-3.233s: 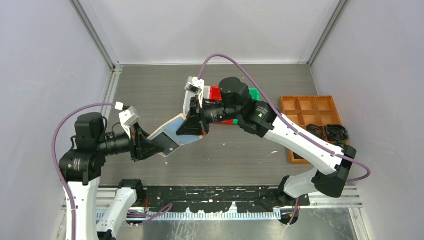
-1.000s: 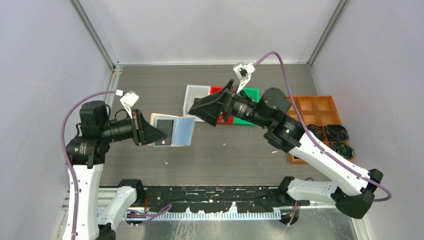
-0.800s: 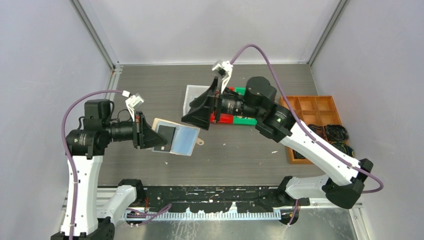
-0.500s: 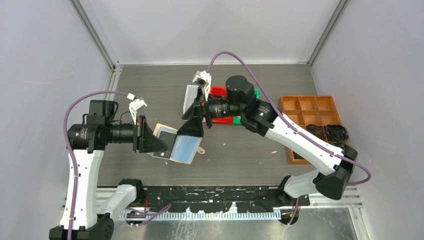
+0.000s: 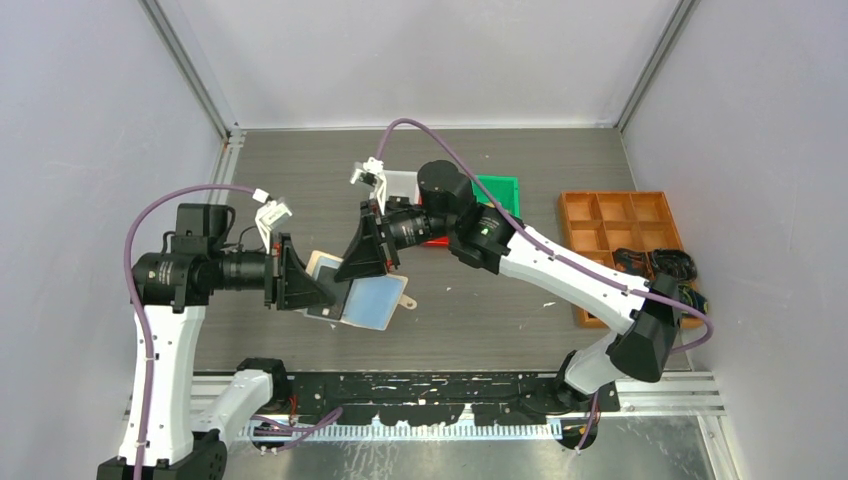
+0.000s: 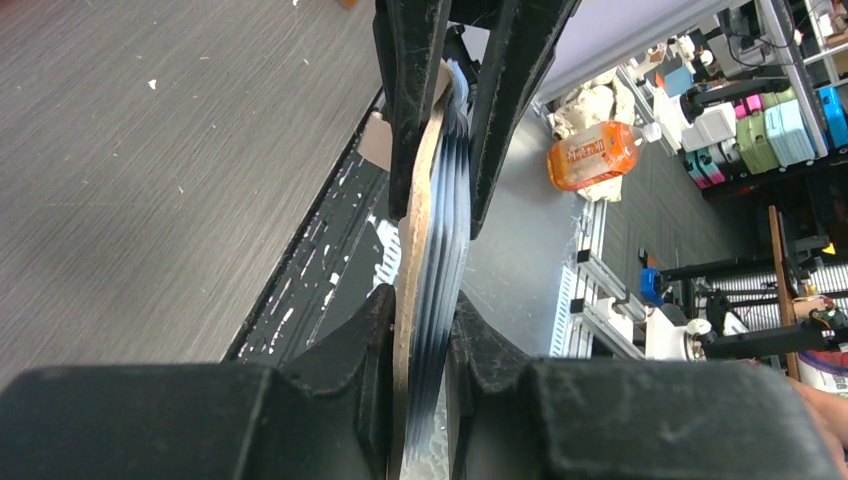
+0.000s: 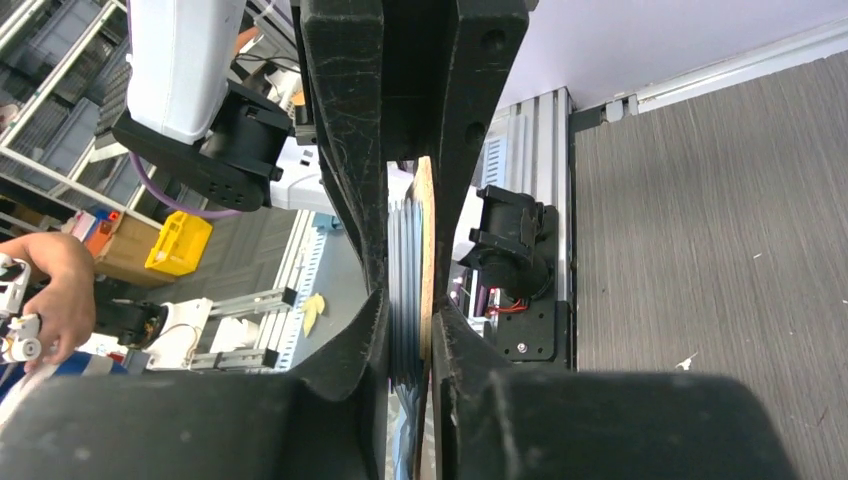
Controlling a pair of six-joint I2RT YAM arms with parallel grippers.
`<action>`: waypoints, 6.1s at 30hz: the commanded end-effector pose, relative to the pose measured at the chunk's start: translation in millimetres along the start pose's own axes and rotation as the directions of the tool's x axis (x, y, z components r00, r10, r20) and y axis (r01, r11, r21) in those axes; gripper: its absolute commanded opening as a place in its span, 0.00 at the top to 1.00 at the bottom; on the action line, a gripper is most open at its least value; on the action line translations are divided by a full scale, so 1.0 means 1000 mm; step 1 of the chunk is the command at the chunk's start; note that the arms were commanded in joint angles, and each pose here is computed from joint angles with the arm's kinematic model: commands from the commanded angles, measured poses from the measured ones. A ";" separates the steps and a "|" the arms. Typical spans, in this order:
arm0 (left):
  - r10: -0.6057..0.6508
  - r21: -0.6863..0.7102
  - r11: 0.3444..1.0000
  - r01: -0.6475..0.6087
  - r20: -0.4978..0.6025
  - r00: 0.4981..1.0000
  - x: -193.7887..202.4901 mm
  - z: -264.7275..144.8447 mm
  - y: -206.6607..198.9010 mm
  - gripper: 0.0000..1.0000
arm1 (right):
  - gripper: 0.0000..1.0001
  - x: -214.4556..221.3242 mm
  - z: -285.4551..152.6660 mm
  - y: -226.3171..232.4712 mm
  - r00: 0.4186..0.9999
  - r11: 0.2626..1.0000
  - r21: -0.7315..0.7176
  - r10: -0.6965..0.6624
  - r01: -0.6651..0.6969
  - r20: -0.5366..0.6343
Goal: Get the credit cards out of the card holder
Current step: Remove the credit card from the card holder.
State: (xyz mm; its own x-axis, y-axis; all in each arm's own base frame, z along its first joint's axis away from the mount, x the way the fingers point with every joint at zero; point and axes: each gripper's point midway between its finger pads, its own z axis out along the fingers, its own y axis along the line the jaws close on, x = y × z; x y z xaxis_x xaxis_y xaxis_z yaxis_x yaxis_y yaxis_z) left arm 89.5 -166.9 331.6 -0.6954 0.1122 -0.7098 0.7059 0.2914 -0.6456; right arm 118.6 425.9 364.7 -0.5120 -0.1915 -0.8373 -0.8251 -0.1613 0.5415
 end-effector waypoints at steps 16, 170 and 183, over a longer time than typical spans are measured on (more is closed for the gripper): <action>-0.104 0.073 0.993 0.091 0.199 0.974 -0.032 0.003 -0.020 0.57 | 0.99 -0.036 -0.035 0.043 0.956 0.993 -0.025 -0.105 0.116 0.275; -0.288 0.178 0.954 0.243 0.306 0.907 -0.086 0.000 -0.026 0.93 | 0.87 0.000 -0.057 -0.028 0.687 0.850 -0.208 0.517 -0.484 0.511; -0.221 0.108 0.975 0.196 0.325 0.920 -0.075 0.000 -0.023 1.00 | 0.67 -0.028 -0.048 -0.026 0.673 0.845 -0.265 0.531 -0.464 0.516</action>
State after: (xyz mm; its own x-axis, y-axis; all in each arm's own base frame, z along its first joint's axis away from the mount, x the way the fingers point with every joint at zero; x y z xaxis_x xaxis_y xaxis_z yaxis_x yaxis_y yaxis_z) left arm 147.1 -180.0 379.7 -0.7880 -0.3185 -0.5268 0.4737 0.2328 -0.8494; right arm 156.5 386.2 358.0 -0.9165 0.2497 -0.3125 -0.3758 -0.2697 0.8866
